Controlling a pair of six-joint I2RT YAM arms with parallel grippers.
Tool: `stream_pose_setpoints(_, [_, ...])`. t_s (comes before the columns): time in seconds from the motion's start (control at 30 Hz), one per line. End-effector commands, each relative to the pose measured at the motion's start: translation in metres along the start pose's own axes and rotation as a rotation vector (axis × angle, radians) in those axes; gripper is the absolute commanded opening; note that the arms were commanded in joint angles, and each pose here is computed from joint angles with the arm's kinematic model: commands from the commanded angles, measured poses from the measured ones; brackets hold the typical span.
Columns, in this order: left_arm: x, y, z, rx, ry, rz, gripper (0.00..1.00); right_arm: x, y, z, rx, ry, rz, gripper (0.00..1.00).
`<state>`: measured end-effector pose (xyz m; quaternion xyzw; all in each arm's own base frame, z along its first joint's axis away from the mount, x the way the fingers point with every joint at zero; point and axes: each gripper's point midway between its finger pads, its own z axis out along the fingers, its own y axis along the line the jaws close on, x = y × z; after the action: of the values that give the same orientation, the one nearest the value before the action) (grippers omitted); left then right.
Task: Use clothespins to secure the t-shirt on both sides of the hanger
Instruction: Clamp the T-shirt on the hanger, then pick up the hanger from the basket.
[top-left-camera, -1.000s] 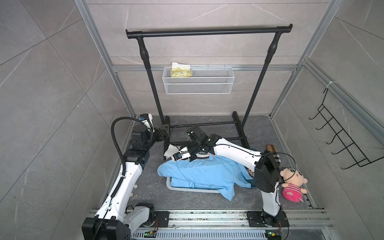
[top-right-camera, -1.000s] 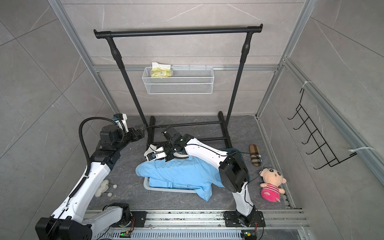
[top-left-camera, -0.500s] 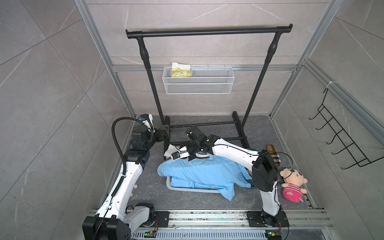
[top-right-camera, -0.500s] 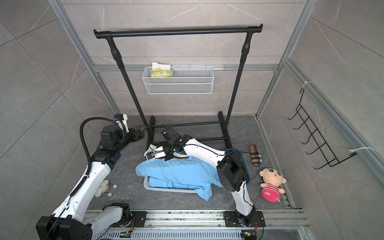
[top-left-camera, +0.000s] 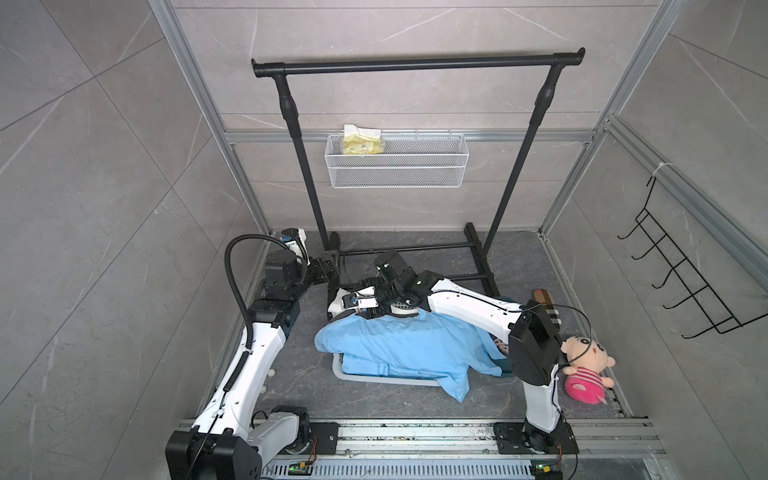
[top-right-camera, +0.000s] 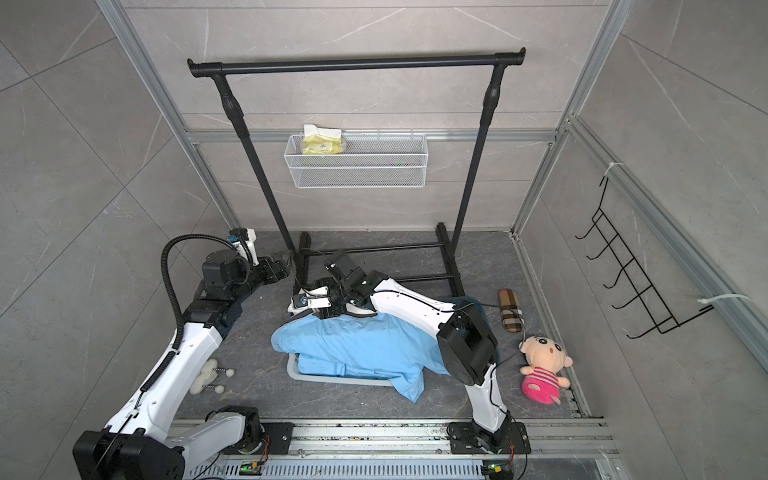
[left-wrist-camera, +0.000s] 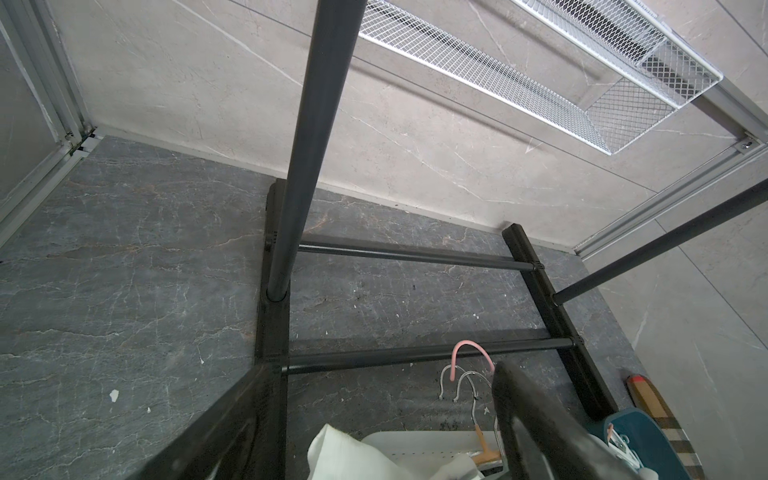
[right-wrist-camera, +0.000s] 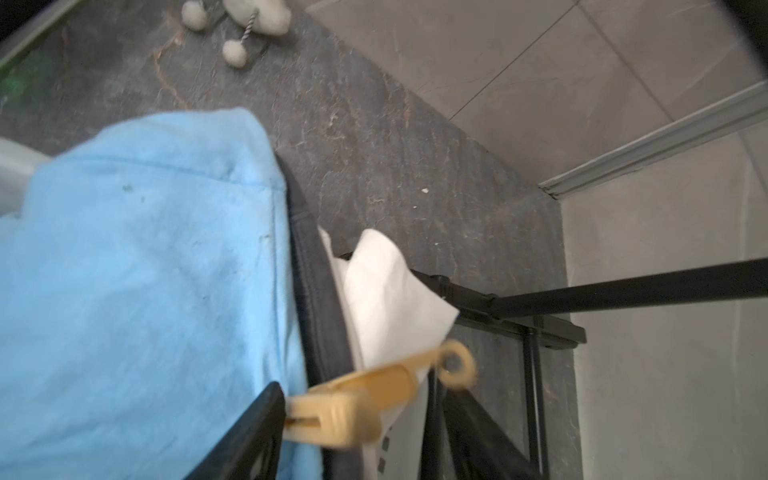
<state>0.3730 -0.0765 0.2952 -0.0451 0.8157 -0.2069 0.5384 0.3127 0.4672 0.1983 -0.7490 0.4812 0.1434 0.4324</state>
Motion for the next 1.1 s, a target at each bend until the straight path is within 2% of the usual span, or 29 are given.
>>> stream_pose_setpoints(0.0, [-0.016,0.0,-0.007,-0.011,-0.066,0.036,0.85,-0.031,-0.054,-0.05,0.236,-0.052,0.185,0.63])
stream_pose_setpoints(0.07, [-0.017,0.0,-0.008,-0.016,-0.063,0.043,0.85,-0.019,-0.076,-0.066,0.357,-0.002,0.354,0.61])
stream_pose_setpoints(0.2, [-0.017,0.0,-0.009,-0.015,-0.062,0.06,0.85,0.024,-0.096,-0.092,0.47,0.147,0.709,0.58])
stream_pose_setpoints(0.3, [-0.016,-0.001,-0.009,-0.011,-0.059,0.081,0.85,0.064,-0.096,-0.097,0.503,0.3,0.923,0.5])
stream_pose_setpoints(0.4, [-0.015,-0.001,-0.008,-0.011,-0.054,0.093,0.83,0.095,-0.089,-0.093,0.511,0.427,1.054,0.48])
stream_pose_setpoints(0.57, [-0.013,0.005,-0.004,-0.042,-0.037,0.075,0.81,0.124,-0.077,-0.069,0.502,0.534,1.101,0.45])
stream_pose_setpoints(0.8, [-0.009,0.002,-0.001,-0.024,-0.011,0.079,0.76,0.157,-0.071,-0.039,0.48,0.653,1.103,0.42])
stream_pose_setpoints(1.07, [-0.006,-0.001,0.001,-0.008,0.002,0.079,0.76,0.167,-0.07,-0.016,0.434,0.698,1.103,0.4])
